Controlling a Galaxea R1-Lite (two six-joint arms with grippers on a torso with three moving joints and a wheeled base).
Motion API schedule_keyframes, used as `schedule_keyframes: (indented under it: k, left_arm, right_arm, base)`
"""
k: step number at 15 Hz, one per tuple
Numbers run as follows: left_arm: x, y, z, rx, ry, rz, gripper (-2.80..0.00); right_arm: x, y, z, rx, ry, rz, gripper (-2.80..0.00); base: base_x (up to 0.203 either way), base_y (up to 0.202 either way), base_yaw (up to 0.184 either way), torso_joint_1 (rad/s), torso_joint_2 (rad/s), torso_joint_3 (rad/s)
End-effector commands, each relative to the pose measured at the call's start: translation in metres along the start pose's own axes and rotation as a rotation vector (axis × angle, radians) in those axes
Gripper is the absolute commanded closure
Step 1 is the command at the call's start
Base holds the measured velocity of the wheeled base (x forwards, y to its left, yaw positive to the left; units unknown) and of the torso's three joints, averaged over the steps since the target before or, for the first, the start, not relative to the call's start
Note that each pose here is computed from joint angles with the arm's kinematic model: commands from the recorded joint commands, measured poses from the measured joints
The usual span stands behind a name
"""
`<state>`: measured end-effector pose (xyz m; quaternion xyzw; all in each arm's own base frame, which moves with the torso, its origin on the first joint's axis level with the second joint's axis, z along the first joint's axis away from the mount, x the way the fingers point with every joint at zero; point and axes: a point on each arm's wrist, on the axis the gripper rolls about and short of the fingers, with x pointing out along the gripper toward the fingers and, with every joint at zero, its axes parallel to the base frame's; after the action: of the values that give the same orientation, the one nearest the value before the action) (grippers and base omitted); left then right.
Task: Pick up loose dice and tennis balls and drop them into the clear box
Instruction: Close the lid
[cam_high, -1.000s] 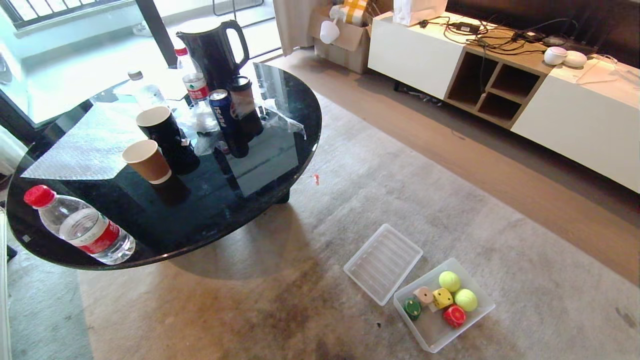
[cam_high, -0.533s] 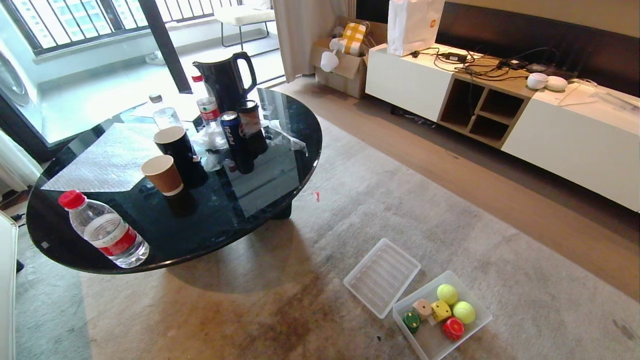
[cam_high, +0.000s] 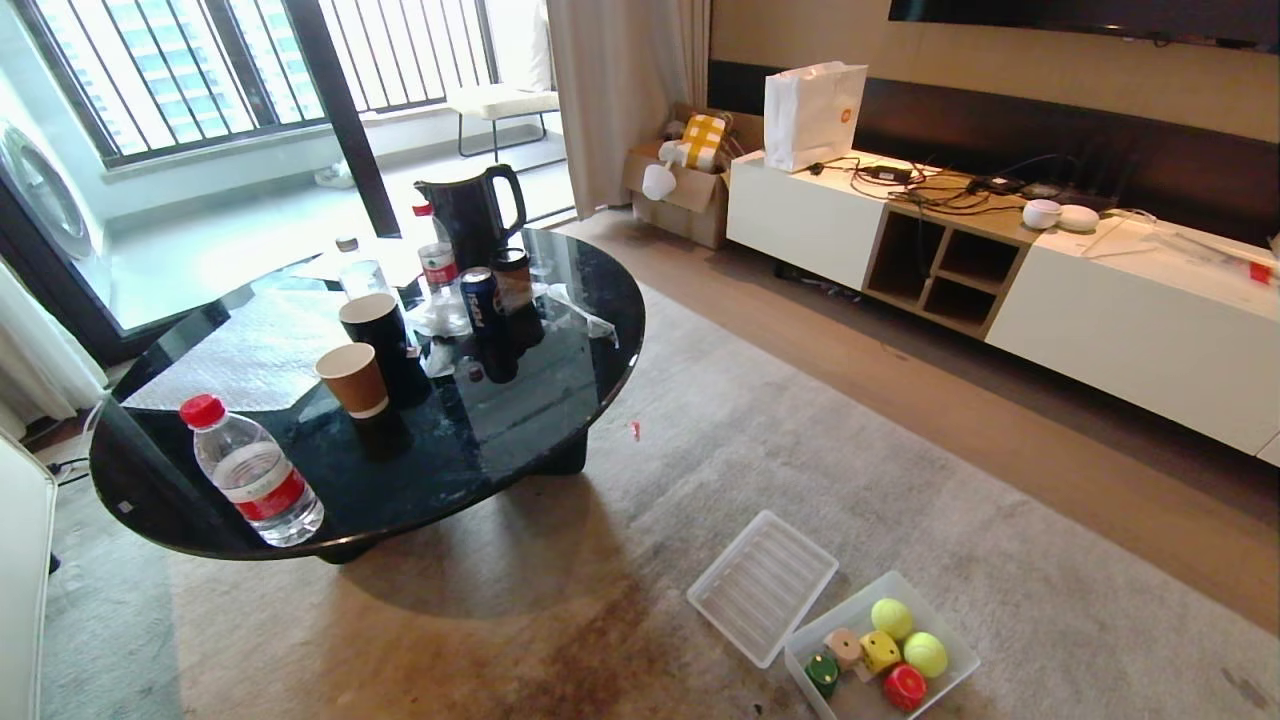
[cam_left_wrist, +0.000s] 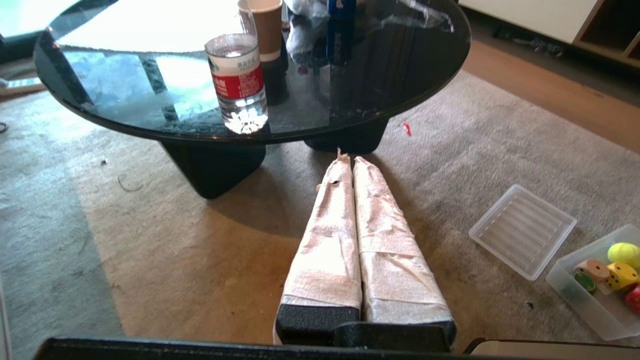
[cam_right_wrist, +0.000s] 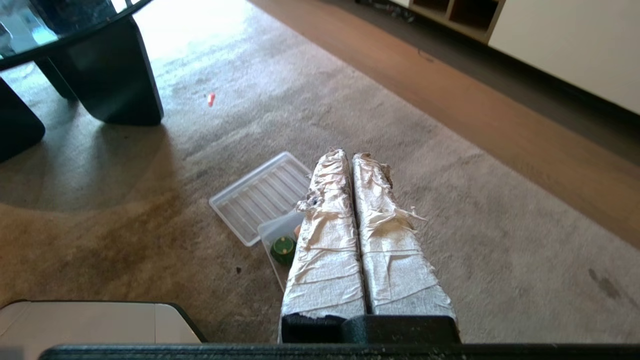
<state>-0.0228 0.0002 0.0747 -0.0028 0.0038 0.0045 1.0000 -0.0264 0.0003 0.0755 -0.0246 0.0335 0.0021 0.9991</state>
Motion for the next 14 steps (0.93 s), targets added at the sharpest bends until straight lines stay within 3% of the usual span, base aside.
schedule_keyframes:
  k: [1, 7, 14]
  left_arm:
    - [0.0000, 0.0000, 0.0000, 0.000, 0.000, 0.000, 0.00]
    - [0.0000, 0.0000, 0.0000, 0.000, 0.000, 0.000, 0.00]
    - [0.0000, 0.0000, 0.0000, 0.000, 0.000, 0.000, 0.00]
  right_arm:
    - [0.0000, 0.0000, 0.0000, -0.001, 0.000, 0.001, 0.00]
    - [0.0000, 0.0000, 0.0000, -0.001, 0.000, 0.001, 0.00]
    - [0.0000, 0.0000, 0.0000, -0.001, 0.000, 0.001, 0.00]
  base:
    - [0.000, 0.000, 0.000, -0.001, 0.00, 0.196]
    - [0.000, 0.000, 0.000, 0.002, 0.00, 0.197]
    - [0.000, 0.000, 0.000, 0.000, 0.00, 0.019]
